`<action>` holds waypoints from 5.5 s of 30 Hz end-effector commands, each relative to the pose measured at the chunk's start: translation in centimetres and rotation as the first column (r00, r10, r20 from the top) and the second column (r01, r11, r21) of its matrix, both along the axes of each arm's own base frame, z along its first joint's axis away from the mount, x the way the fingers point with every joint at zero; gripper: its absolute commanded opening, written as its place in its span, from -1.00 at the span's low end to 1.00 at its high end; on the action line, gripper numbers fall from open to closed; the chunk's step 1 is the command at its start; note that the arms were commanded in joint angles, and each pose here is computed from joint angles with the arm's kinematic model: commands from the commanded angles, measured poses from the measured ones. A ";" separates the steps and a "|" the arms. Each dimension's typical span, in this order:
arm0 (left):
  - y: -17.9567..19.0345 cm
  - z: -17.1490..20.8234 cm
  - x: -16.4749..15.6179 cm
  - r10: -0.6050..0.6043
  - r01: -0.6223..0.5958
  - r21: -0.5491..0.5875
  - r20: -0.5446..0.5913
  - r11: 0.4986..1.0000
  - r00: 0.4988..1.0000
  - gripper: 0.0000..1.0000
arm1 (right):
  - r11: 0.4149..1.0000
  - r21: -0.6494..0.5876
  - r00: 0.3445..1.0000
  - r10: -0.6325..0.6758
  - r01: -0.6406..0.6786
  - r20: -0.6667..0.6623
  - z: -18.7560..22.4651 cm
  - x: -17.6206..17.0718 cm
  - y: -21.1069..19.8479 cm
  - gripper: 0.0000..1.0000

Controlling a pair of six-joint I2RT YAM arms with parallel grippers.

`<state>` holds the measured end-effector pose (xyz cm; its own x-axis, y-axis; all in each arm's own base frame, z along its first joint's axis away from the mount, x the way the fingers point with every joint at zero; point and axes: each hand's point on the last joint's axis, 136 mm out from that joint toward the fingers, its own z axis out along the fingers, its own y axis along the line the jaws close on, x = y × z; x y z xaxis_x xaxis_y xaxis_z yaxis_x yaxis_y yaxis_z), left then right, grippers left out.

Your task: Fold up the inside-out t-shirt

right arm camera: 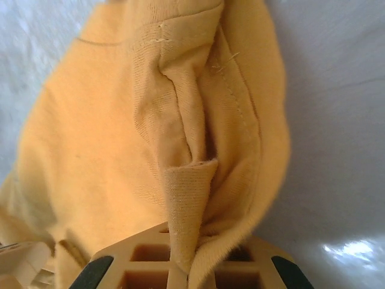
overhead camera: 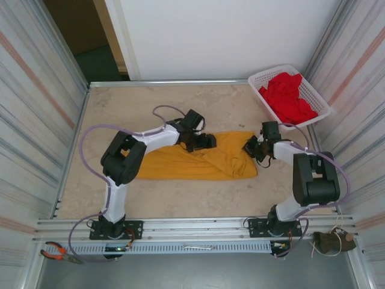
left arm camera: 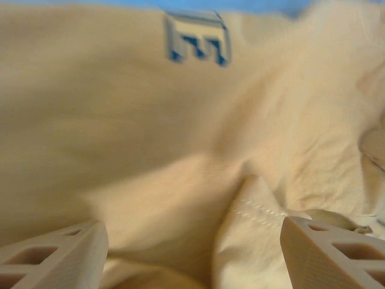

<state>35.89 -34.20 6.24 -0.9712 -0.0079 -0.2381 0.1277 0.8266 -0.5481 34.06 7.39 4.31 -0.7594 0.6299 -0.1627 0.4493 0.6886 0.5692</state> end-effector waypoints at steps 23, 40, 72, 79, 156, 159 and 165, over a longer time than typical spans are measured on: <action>13.5 3.6 0.0 0.182 -0.184 0.043 0.040 0.982 0.982 0.53 | 0.972 -0.235 0.997 0.050 -0.033 0.067 11.4 -2.5 -0.2 -1.00; 22.7 7.9 3.1 0.351 -0.348 -0.071 0.024 0.935 0.936 0.53 | 0.834 -0.510 0.967 0.255 -0.213 0.012 12.7 -3.3 16.3 -1.00; 34.8 8.5 4.1 0.591 -0.586 -0.136 -0.005 0.799 0.806 0.54 | 0.760 -0.164 0.694 0.644 -0.629 0.321 18.8 -0.2 41.9 0.52; 28.8 9.4 -0.4 0.486 -0.481 -0.111 0.023 0.870 0.874 0.54 | 0.860 -0.211 0.842 0.503 -0.465 0.194 14.0 3.8 26.3 0.50; 17.2 0.8 -1.2 0.048 -0.045 0.139 -0.016 0.989 0.999 -1.00 | 0.836 -0.036 0.837 0.548 -0.547 0.009 1.7 4.7 20.3 0.24; 17.2 0.9 -1.0 0.046 -0.044 0.138 -0.013 0.990 0.999 -1.00 | 0.835 -0.017 0.835 0.549 -0.549 0.010 1.3 4.9 20.7 -0.15; 17.2 1.3 -0.7 0.050 -0.050 0.135 0.002 0.990 0.999 -1.00 | 0.838 -0.042 0.834 0.545 -0.544 0.083 4.4 5.6 20.2 -1.00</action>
